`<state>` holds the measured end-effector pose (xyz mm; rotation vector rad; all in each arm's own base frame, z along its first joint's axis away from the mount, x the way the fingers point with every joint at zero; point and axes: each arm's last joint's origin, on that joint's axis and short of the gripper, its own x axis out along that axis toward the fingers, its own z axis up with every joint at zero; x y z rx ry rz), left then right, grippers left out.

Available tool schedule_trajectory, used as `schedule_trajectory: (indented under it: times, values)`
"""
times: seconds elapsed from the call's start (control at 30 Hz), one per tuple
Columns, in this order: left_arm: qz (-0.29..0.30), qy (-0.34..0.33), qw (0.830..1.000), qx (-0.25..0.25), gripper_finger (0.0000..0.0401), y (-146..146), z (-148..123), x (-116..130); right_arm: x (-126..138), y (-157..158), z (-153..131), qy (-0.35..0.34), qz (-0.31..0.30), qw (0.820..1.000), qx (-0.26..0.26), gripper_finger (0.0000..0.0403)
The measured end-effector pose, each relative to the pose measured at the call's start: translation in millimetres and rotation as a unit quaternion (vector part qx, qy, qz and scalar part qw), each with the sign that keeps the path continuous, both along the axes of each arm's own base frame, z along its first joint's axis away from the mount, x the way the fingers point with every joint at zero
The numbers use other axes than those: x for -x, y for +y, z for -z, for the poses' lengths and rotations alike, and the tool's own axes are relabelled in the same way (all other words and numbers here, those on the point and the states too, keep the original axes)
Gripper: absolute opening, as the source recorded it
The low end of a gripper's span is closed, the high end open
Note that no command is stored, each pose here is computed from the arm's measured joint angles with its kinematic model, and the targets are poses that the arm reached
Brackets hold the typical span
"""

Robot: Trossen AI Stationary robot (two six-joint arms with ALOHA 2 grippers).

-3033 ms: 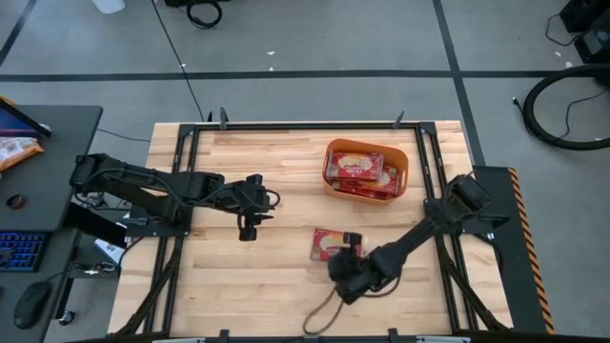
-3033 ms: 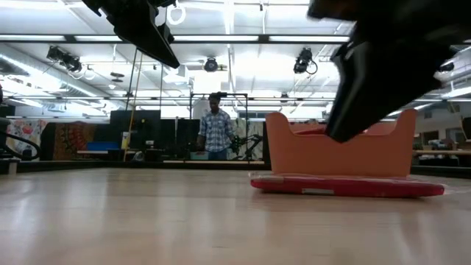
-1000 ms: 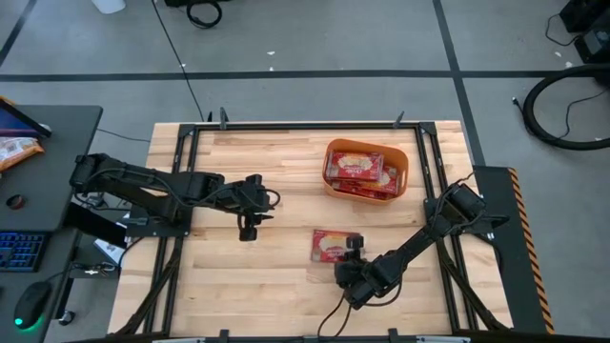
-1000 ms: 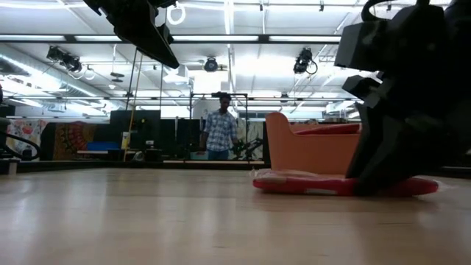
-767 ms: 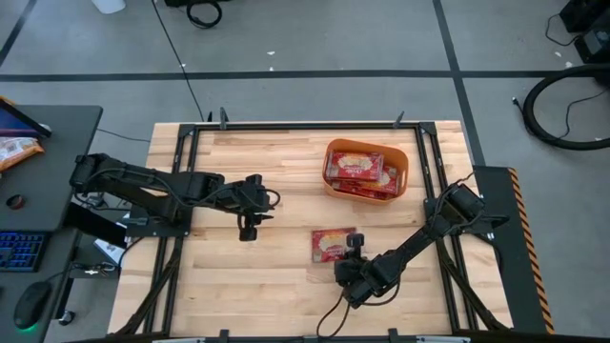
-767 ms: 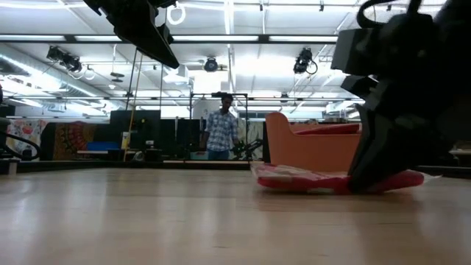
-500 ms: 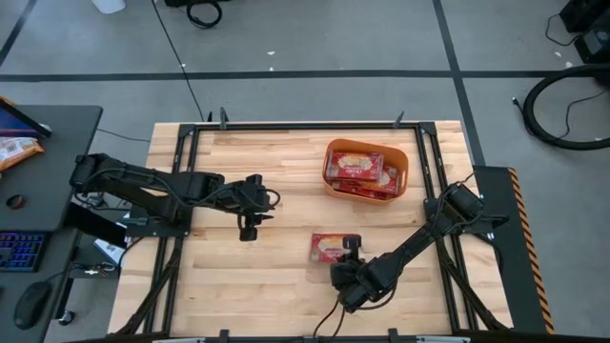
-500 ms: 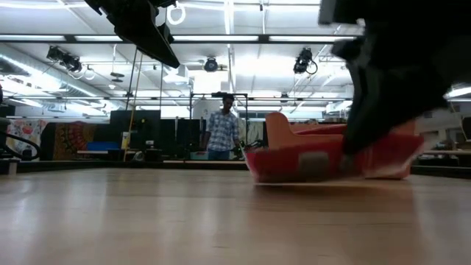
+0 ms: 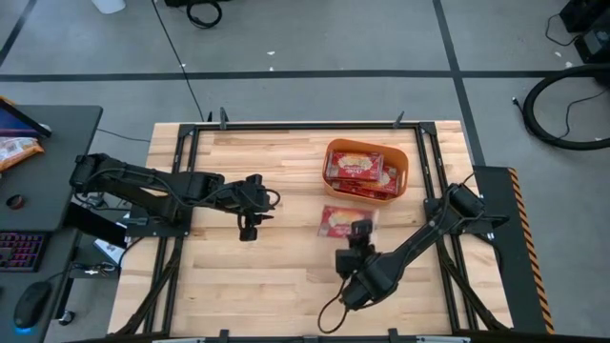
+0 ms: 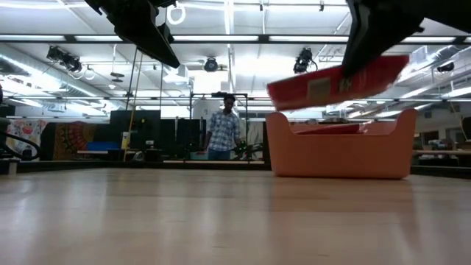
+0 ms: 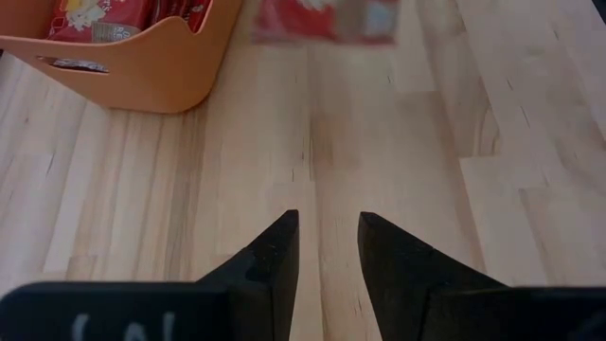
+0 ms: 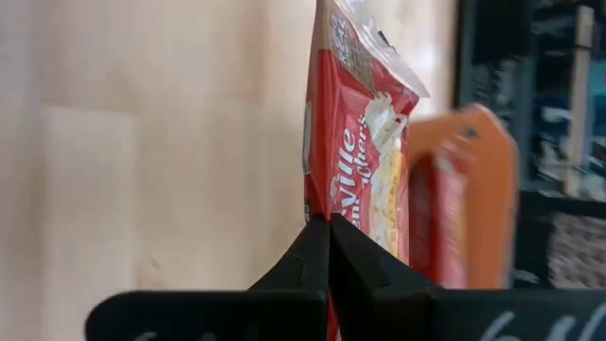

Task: Sort popcorn bags into baskets
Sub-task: Put the popcorn bag into the orange bin

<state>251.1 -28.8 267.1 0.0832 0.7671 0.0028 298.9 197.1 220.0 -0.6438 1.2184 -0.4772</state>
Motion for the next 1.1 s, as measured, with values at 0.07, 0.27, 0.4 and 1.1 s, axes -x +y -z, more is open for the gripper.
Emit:
schedule_trajectory:
  times: [0.07, 0.27, 0.4, 1.1]
  values:
    - [0.000, 0.000, 1.000, 0.000, 0.0116, 0, 0, 0, 4, -3, -7, 0.004, 0.013, 1.000, 0.021, 0.0004]
    - [0.000, -0.006, 1.000, 0.001, 0.0116, 0, -1, -1, 7, -17, -10, 0.020, 0.023, 0.998, 0.061, 0.0004]
    - [0.000, -0.022, 1.000, 0.002, 0.0116, 0, -3, -3, 7, -38, -9, 0.030, 0.044, 0.996, 0.073, 0.0004]
    - [0.060, -0.092, 0.991, -0.070, 0.0114, 2, -21, -2, 59, -209, -16, -0.001, 0.055, 0.998, 0.006, 0.0018]
